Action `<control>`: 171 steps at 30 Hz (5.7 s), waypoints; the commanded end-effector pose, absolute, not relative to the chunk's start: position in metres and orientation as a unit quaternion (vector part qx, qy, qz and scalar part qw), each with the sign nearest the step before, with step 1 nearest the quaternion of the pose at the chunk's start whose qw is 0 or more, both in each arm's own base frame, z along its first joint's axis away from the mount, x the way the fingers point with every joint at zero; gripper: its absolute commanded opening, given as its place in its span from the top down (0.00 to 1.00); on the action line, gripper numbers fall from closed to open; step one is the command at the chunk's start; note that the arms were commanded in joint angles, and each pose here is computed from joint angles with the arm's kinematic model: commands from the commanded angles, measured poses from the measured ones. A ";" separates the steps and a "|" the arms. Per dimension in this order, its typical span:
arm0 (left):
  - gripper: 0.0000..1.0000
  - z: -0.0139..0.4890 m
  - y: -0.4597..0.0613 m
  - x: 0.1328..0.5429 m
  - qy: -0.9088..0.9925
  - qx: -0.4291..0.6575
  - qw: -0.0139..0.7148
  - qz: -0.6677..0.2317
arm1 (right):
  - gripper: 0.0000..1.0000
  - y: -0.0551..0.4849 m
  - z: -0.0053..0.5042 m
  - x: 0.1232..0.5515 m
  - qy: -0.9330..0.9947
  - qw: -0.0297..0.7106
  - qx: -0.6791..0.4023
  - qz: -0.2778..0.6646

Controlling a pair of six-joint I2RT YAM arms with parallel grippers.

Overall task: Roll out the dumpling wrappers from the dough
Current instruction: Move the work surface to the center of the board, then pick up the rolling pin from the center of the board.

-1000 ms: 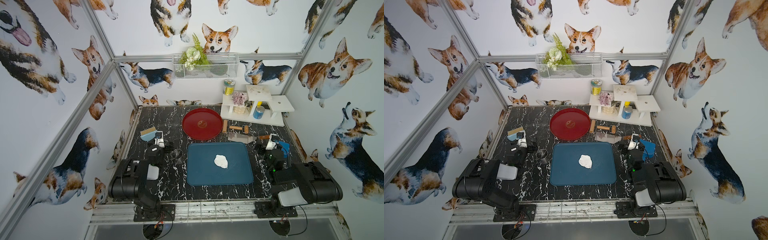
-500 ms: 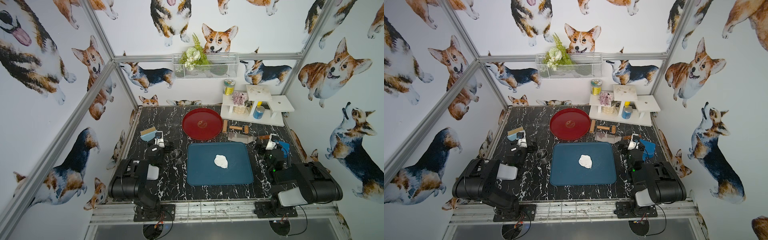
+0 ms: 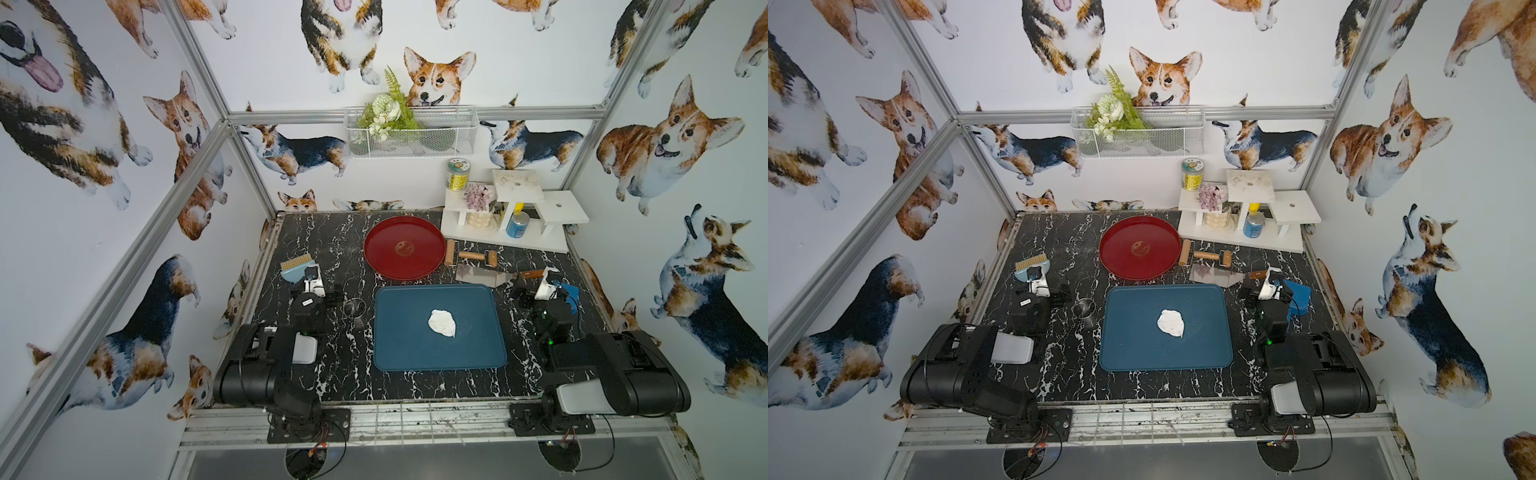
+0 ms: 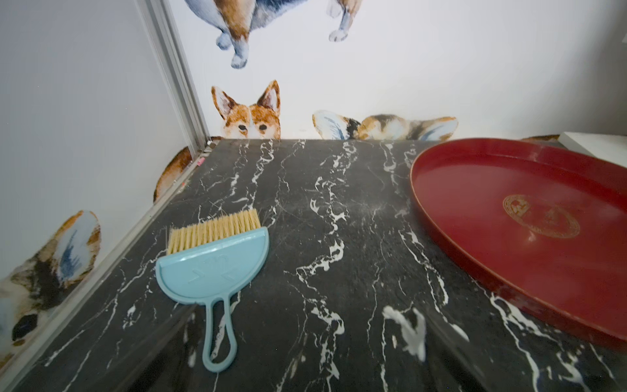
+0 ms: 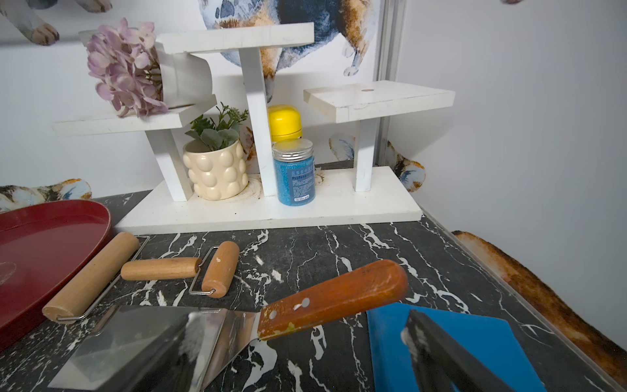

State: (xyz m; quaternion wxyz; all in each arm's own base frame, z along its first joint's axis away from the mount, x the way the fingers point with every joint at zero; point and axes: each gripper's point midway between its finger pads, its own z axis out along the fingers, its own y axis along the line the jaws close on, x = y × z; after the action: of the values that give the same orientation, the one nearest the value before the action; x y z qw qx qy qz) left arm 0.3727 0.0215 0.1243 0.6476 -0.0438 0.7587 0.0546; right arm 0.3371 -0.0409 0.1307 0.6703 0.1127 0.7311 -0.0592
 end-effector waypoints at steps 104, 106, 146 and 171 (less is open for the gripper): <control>0.00 0.080 -0.112 0.312 0.922 -0.110 0.345 -0.138 | 0.16 0.195 0.033 0.266 0.935 0.187 0.022 0.301; 0.00 0.084 -0.114 0.311 0.919 -0.106 0.350 -0.146 | 0.16 0.198 0.036 0.270 0.936 0.191 0.019 0.296; 0.00 0.109 -0.125 0.302 0.887 -0.075 0.406 -0.210 | 0.46 0.027 0.054 0.489 0.960 0.260 0.106 0.019; 0.00 0.116 -0.128 0.308 0.886 -0.071 0.408 -0.208 | 0.93 0.017 0.044 0.495 0.959 0.254 0.120 0.037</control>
State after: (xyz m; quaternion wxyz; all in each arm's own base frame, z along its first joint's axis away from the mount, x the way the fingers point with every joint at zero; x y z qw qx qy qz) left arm 0.3043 -0.1266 0.1084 0.3962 -0.0772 0.8910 -0.2076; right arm 0.4955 0.0140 0.0340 0.2474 0.1199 0.9610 0.0296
